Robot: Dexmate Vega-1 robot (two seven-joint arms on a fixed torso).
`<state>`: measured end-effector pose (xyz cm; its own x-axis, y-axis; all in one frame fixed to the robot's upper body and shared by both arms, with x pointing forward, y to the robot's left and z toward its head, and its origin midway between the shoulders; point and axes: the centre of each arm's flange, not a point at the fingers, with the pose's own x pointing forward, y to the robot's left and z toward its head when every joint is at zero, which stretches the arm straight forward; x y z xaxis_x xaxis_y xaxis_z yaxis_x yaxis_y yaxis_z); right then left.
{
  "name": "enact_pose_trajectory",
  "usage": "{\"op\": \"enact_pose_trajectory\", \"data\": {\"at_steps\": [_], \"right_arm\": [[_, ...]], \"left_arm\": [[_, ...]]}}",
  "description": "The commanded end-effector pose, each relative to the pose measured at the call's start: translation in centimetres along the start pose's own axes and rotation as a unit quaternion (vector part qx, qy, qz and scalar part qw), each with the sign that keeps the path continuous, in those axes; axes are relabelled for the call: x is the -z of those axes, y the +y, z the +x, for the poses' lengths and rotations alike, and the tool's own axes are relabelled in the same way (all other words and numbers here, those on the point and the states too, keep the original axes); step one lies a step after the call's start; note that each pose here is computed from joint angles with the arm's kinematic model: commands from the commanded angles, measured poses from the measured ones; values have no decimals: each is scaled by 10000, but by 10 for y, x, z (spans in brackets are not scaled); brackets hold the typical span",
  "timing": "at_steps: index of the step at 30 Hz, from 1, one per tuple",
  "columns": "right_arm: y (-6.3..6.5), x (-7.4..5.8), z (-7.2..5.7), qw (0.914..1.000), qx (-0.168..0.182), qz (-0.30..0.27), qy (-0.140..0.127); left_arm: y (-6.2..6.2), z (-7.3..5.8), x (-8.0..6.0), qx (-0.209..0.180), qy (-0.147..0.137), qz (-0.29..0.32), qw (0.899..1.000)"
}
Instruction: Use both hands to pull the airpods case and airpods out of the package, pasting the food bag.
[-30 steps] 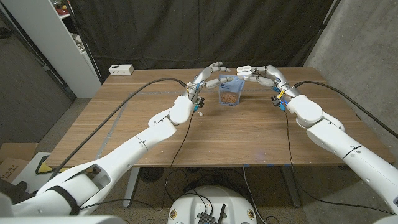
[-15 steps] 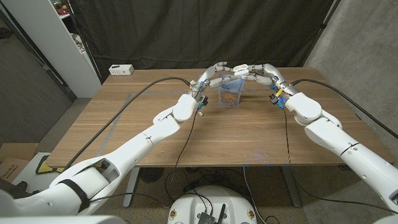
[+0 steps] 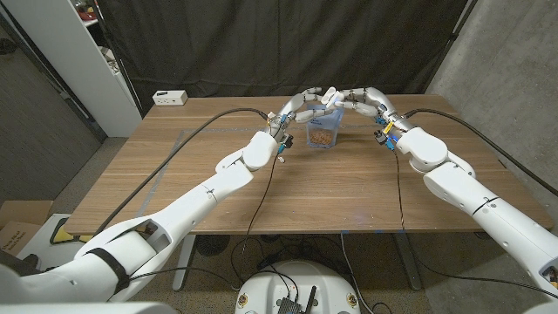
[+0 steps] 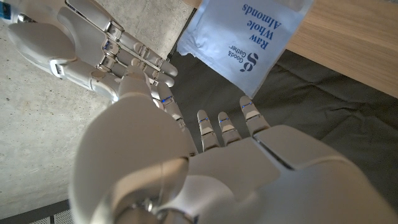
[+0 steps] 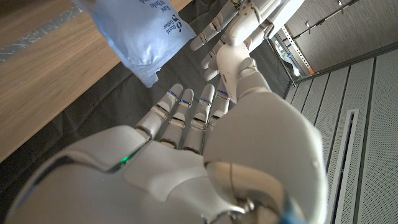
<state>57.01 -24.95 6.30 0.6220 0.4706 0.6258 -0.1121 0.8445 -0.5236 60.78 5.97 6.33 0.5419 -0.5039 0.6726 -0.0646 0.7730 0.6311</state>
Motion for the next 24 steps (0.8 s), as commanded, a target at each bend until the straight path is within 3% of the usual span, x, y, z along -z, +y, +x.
{"op": "enact_pose_trajectory", "data": {"at_steps": [1,10,16,24], "right_arm": [[1,3,0,9999,57,-20,81],[-1,3,0,9999,98,-22,89],[3,-1,2,10000,30,25,43],[3,-2,2,10000,16,-21,41]], "left_arm": [[10,-11,-6,-64,-43,49,10000],[20,-21,-8,-76,40,158,9998],[18,-21,-7,-168,39,103,9998],[18,-21,-7,-5,36,71,10000]]}}
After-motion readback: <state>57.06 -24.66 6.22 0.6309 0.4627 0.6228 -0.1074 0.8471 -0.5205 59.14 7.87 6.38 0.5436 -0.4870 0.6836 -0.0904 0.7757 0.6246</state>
